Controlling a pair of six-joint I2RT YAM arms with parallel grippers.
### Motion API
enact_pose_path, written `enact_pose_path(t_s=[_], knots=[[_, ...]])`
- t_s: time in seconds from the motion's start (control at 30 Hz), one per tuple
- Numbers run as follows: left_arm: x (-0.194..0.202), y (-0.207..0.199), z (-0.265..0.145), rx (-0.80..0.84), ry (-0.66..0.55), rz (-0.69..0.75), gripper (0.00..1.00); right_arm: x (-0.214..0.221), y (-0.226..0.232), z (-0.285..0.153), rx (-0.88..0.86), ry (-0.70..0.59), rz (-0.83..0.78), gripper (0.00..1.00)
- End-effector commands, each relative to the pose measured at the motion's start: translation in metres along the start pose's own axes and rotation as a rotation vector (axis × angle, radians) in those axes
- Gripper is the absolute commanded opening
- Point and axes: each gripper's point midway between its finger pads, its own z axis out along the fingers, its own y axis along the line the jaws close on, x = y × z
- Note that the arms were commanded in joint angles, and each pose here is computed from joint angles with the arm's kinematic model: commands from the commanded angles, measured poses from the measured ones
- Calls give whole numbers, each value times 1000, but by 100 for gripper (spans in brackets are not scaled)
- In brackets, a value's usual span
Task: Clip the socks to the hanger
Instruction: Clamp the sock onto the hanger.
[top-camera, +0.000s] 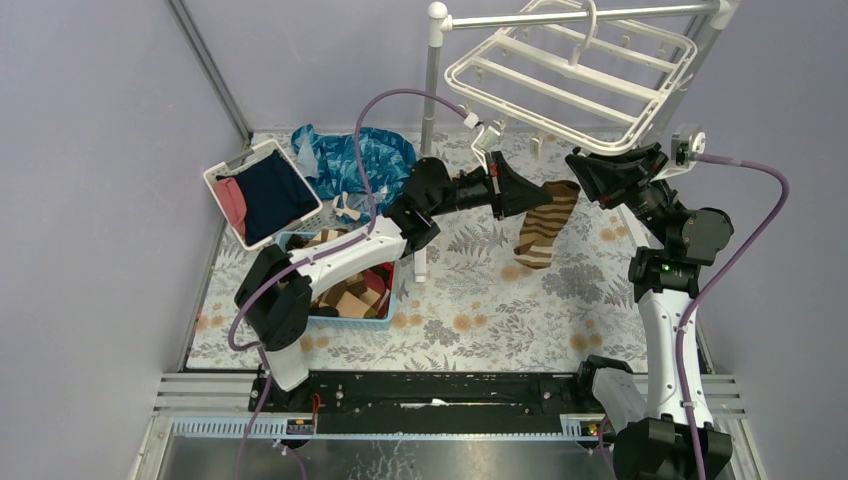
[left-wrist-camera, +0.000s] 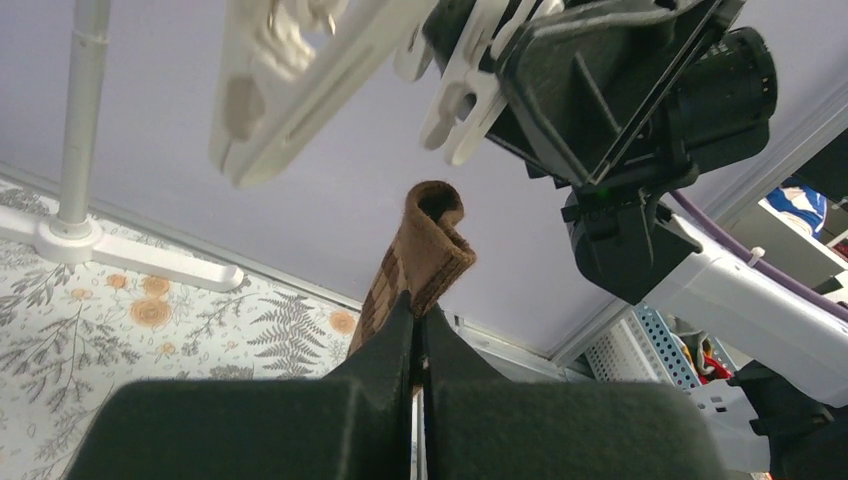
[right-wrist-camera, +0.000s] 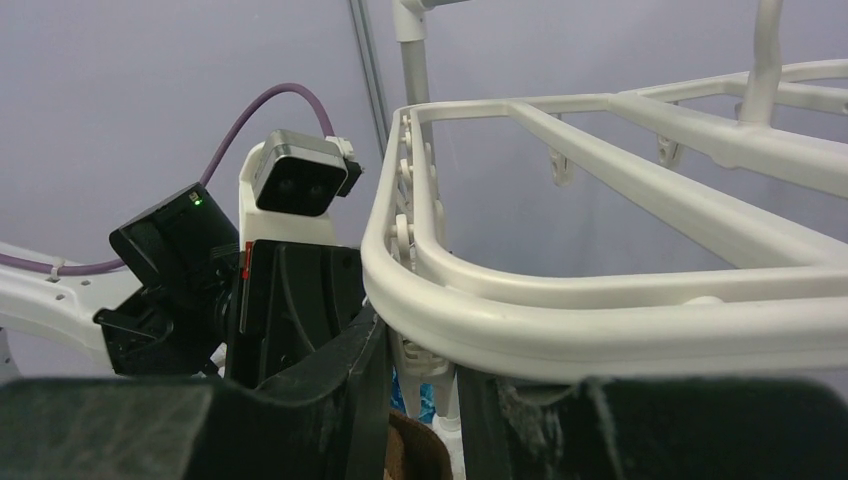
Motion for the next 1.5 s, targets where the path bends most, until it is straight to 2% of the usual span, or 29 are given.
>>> enact_pose_path(t_s=[0.0,0.23,1.07,1.47], knots=[[-16,-6,8,47,-28,16,0,-12,20,2,-70,-11,-50,13],[-19,4,10,20,-30,-10,0,-11,22,1,-78,-8,-52,13],[-31,-6,11,86,-49,-45,0,-1,18,0,-77,16,-49,13],[-41,-10,7,125,-66,-122,0,4,19,0,-87,32,-47,13]])
